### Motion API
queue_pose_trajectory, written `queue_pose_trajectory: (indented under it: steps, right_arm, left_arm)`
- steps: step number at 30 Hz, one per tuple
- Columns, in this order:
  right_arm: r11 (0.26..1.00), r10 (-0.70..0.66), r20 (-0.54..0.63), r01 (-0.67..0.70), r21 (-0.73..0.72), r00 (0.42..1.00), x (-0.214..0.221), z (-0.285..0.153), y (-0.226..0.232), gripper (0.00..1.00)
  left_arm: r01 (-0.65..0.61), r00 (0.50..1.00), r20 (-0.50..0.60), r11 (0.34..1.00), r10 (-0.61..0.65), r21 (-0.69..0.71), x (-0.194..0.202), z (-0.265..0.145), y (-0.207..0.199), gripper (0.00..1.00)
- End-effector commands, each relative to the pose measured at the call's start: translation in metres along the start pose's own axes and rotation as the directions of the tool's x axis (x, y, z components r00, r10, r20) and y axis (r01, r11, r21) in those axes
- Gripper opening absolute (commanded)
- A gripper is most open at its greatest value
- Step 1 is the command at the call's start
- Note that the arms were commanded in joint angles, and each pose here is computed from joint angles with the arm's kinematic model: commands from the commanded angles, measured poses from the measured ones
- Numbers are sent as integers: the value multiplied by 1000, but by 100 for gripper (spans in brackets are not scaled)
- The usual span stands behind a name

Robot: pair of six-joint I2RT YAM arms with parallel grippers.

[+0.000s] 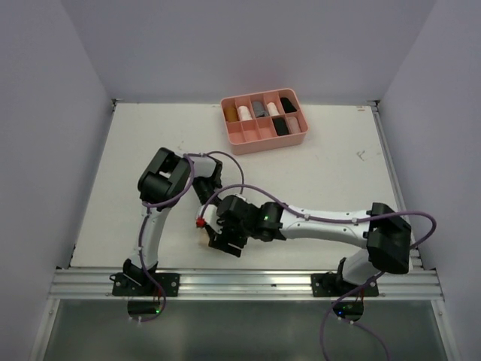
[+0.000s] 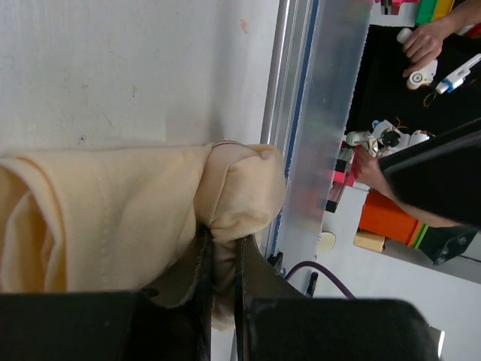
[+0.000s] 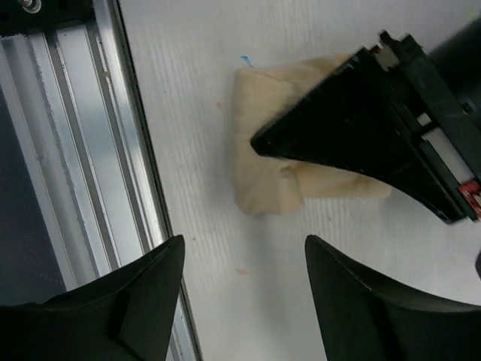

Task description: Roll the underwear

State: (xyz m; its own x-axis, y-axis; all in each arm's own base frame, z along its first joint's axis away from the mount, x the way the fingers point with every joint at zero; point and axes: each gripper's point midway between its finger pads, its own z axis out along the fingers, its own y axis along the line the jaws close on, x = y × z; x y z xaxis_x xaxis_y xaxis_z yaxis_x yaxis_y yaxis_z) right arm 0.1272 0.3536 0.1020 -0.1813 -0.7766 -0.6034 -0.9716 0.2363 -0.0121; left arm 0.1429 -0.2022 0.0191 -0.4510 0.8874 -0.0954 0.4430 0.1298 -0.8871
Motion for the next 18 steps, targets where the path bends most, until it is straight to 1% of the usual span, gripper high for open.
queue_pose_trajectory:
  steps: [1, 2, 5, 11, 18]
  right_arm:
    - [994, -97, 107, 91, 68, 989, -36, 17, -1, 69]
    - [994, -103, 129, 97, 55, 986, -43, 20, 7, 68]
    - [995, -100, 135, 95, 44, 986, -43, 36, 14, 68]
    - [987, -102, 98, 88, 138, 990, -27, 56, 0, 68]
    - [987, -132, 31, 129, 101, 991, -3, 75, 8, 65]
  left_arm:
    - [-221, 972, -139, 944, 191, -244, 10, -3, 97, 11]
    - [-221, 972, -134, 944, 192, -246, 10, -3, 97, 11]
    - [-216, 974, -128, 944, 189, -248, 10, -4, 98, 13]
    - [-216, 974, -125, 944, 190, -249, 10, -5, 99, 16]
    - [-209, 976, -115, 946, 185, -247, 10, -6, 100, 17]
